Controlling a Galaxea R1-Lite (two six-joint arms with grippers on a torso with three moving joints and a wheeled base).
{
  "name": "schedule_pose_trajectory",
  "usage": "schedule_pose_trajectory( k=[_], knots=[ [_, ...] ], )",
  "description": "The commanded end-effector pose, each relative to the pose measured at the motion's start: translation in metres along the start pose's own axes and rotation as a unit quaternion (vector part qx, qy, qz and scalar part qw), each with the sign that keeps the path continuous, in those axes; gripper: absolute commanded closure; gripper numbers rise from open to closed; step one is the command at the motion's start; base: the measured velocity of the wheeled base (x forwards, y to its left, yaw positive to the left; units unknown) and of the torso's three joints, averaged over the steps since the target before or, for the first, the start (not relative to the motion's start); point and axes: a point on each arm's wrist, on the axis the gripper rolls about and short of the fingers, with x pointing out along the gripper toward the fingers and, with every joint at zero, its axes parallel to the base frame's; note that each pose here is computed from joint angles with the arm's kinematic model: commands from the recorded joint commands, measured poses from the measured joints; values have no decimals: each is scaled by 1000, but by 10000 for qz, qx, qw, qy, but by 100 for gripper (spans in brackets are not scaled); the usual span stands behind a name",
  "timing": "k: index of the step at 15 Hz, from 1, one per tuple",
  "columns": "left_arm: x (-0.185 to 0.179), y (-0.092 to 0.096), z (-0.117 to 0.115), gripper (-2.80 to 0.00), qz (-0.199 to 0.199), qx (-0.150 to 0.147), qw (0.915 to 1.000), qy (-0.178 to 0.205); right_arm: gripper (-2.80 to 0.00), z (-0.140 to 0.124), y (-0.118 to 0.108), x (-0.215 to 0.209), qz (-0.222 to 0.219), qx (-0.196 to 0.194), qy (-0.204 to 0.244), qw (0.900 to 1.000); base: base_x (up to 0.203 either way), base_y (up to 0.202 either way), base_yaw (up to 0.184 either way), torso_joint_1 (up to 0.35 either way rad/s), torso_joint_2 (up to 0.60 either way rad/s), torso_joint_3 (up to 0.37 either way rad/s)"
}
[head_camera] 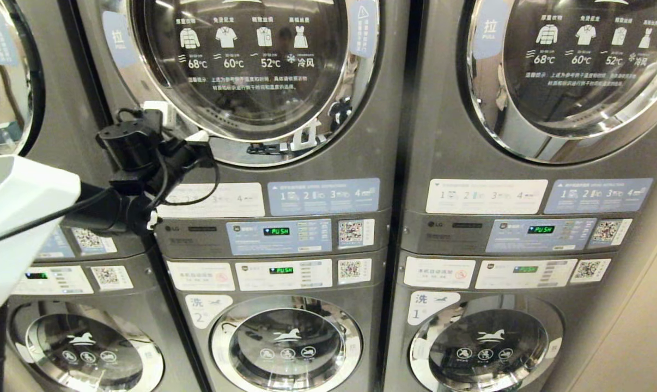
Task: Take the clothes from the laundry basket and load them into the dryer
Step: Close the dryer
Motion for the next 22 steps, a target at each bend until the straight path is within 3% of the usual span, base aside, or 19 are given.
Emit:
schedule_pose_trajectory(
  k=[1,3,6,11,16,18,22],
  knots=[
    [-30,-2,37,0,6,17,9998,-188,0,-1,0,0,2,-3,31,10000,0,0,0,0,0,0],
    [-65,-7,48,0,-34,0,9999,-103,0,-1,0,0,2,-3,38,10000,0,0,0,0,0,0],
    [-117,-22,41,0,-218,-92,9994,266,0,-1,0,0,-5,12,46,10000,0,0,0,0,0,0],
    [-166,-78,12,0,-1095,-450,9903,722,0,-1,0,0,-14,85,31,10000,0,0,0,0,0,0],
    [-163,-112,-32,0,-1556,-717,9765,1310,0,0,0,0,-30,350,16,9994,0,0,0,0,0,0],
    [-158,-126,-57,0,-1691,-760,9728,1385,0,0,0,0,-30,350,16,9994,0,0,0,0,0,0],
    [-142,-149,-84,0,-1868,-795,9686,1432,0,0,0,0,-30,350,16,9994,0,0,0,0,0,0]
  ],
)
